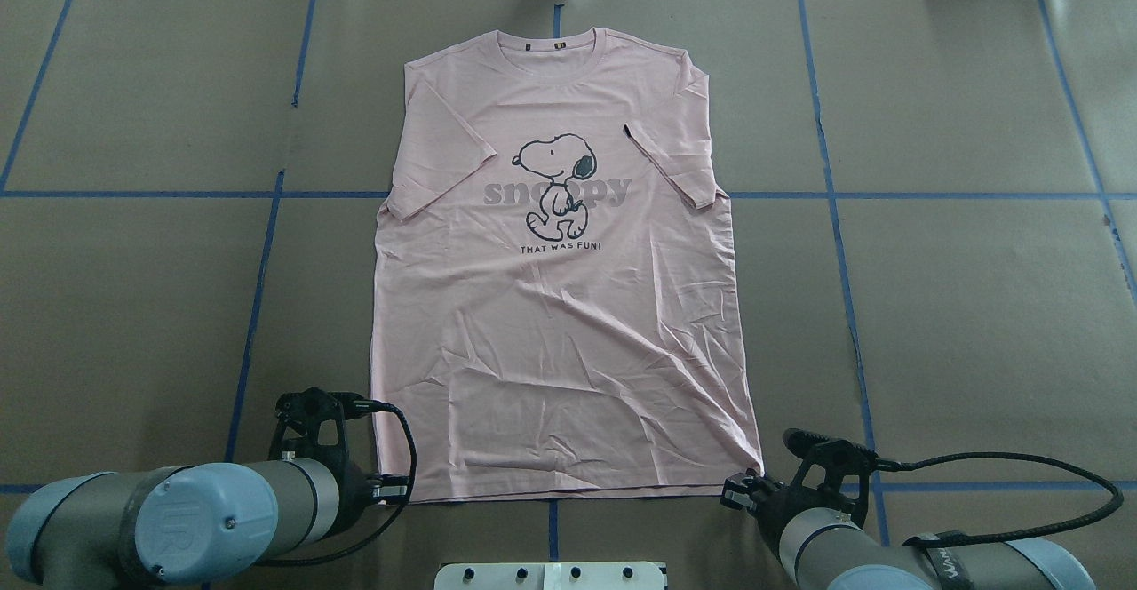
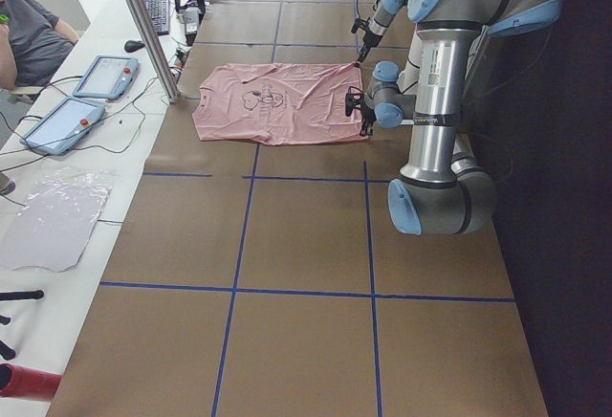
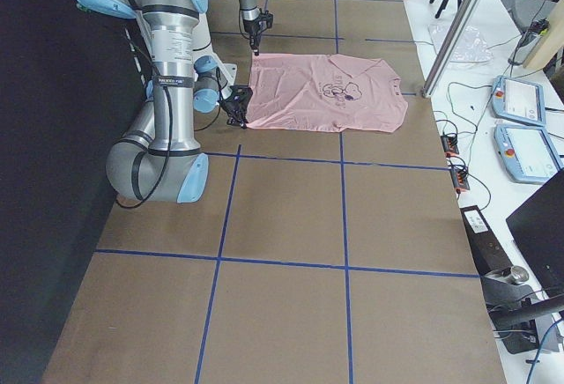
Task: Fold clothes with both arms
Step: 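Grasp the hem corners with both grippers, then lift the hem with both grippers and fold it toward the collar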
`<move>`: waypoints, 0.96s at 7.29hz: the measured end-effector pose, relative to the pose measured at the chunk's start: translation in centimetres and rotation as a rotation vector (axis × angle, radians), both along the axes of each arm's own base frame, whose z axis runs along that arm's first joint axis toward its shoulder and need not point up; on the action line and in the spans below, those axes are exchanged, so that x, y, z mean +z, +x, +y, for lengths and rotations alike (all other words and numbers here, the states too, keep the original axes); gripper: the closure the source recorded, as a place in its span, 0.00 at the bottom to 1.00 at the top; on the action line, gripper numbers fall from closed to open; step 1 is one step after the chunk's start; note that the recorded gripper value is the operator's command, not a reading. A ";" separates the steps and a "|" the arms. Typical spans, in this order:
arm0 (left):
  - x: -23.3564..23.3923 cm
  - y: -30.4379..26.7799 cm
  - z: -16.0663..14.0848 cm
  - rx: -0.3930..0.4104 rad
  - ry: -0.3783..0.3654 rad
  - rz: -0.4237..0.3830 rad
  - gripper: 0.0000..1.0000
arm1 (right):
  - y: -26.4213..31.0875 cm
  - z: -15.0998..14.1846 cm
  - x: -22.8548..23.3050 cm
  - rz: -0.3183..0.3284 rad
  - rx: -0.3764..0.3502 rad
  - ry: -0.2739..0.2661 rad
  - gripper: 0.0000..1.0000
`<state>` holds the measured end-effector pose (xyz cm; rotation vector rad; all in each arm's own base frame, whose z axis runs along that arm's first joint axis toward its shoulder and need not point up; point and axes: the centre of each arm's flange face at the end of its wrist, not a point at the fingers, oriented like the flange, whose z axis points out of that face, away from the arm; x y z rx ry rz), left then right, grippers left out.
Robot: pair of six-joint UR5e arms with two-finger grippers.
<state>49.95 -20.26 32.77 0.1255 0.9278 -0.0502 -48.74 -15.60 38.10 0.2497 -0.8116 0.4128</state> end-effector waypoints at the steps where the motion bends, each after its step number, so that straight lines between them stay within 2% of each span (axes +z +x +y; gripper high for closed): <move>1: -0.4 -0.2 0.0 0.000 0.001 0.008 1.00 | 0.1 0.0 -0.2 -0.007 0.011 -0.001 1.00; 4: -4.2 -3.6 -0.1 0.021 -0.016 0.062 1.00 | 2.7 -0.5 -3.8 -0.059 0.015 -0.003 1.00; 5: -6.8 -6.0 -0.3 0.037 -0.037 0.068 1.00 | 4.9 -0.5 -6.6 -0.069 0.004 -0.012 1.00; 7: -15.0 -12.7 -1.2 0.062 -0.069 0.105 1.00 | 12.2 -0.5 -14.1 -0.093 -0.037 -0.061 1.00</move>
